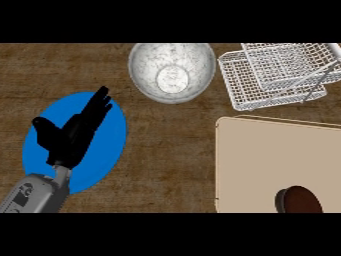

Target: Pick the cupcake from the tray and place it in the tiered basket

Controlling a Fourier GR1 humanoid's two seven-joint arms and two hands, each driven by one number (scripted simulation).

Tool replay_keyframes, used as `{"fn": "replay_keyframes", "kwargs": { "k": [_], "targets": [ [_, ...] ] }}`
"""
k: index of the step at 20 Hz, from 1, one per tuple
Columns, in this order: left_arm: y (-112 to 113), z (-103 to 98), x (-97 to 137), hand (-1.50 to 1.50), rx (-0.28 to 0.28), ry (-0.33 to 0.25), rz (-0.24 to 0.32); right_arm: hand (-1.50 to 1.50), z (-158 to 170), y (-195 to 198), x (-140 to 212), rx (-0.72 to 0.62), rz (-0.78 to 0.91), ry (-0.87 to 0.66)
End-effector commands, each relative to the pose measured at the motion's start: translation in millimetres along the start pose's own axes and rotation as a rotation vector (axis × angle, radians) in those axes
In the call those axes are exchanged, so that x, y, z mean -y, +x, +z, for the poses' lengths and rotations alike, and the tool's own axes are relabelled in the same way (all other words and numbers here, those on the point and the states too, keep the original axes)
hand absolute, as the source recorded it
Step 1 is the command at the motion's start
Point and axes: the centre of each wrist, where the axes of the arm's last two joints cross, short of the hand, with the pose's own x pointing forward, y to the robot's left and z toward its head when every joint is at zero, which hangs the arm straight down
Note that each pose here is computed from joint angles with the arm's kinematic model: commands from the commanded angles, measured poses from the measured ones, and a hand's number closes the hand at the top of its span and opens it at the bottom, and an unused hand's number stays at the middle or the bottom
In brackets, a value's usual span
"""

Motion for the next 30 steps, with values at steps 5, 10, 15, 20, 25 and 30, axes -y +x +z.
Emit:
{"fn": "replay_keyframes", "kwargs": {
  "k": [5, 10, 15, 20, 25, 30],
  "targets": [
    [4.0, -4.4, 0.7, 0.0, -0.015, -0.037, -0.023, -1.5, 12.9, 33.2, 25.4, -0.162, 0.084, 0.05],
    [-0.5, -4.9, 16.1, 0.0, -0.013, -0.059, -0.008, -1.5, 12.4, 34.8, 26.3, -0.268, 0.177, 0.061],
    [10.6, -9.7, 20.6, 0.0, -0.005, -0.081, -0.008, -1.5, 8.7, 48.7, 19.6, -0.34, 0.212, 0.097],
    [1.3, -11.2, 21.4, 0.0, -0.039, -0.073, 0.005, -1.5, 8.3, 65.0, 6.4, -0.369, 0.256, 0.13],
    [11.6, -14.5, 8.0, 0.0, -0.025, -0.047, -0.018, -1.5, 6.7, 80.8, -8.9, -0.406, 0.318, 0.106],
    [-10.3, -14.2, 12.9, 0.0, -0.045, -0.038, 0.015, -1.5, 3.8, 101.0, -27.6, -0.37, 0.38, 0.066]
  ]
}}
